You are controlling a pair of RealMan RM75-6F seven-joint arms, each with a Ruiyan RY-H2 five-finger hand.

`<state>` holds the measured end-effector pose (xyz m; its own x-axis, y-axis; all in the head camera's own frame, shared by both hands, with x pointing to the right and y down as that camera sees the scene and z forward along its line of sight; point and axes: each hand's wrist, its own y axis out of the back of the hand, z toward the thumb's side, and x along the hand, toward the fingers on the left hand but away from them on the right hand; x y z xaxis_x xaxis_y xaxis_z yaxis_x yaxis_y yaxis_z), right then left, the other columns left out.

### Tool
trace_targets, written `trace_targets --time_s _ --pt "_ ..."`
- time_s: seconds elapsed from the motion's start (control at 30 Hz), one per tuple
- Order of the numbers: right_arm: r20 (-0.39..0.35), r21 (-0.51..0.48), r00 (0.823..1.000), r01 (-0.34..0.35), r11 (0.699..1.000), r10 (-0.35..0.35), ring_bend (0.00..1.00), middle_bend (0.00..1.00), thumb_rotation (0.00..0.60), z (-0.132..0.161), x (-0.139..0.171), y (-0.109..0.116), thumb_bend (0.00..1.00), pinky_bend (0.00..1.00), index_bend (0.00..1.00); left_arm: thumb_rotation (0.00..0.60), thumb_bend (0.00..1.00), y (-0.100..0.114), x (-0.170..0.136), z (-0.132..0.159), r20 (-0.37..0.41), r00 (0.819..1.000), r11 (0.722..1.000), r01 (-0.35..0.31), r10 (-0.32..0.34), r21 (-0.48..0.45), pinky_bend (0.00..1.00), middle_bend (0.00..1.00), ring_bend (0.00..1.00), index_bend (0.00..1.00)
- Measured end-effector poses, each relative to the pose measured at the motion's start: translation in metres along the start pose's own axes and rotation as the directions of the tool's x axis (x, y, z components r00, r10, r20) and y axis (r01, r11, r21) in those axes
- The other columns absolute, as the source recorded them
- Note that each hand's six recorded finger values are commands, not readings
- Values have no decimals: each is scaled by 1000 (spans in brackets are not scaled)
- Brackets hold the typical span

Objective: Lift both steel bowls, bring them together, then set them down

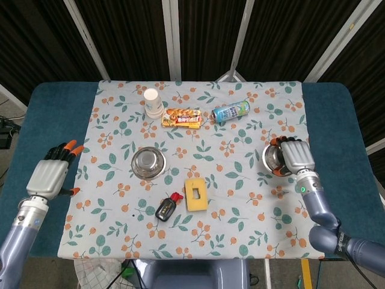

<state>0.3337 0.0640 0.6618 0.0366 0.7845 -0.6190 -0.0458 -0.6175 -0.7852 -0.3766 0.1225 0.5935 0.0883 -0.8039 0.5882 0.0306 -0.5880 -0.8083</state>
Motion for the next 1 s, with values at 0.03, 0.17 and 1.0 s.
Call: trace_targets --time_s 0.03,0.17,1.0 --pt "7 1 1000 4 1000 -4 481 381 600 -3 1 3 128 474 483 600 50 2 7 5 3 1000 1000 9 -9 -1 85 0 0 127" --pt "36 -2 999 17 1000 -17 481 381 600 -18 8 15 128 475 484 600 50 3 36 31 29 998 999 52 -52 -3 84 0 0 122" --pt "134 12 990 53 999 -54 481 381 600 -71 15 51 127 474 484 600 16 -78 128 176 148 955 966 249 -256 68 63 0 0 111"
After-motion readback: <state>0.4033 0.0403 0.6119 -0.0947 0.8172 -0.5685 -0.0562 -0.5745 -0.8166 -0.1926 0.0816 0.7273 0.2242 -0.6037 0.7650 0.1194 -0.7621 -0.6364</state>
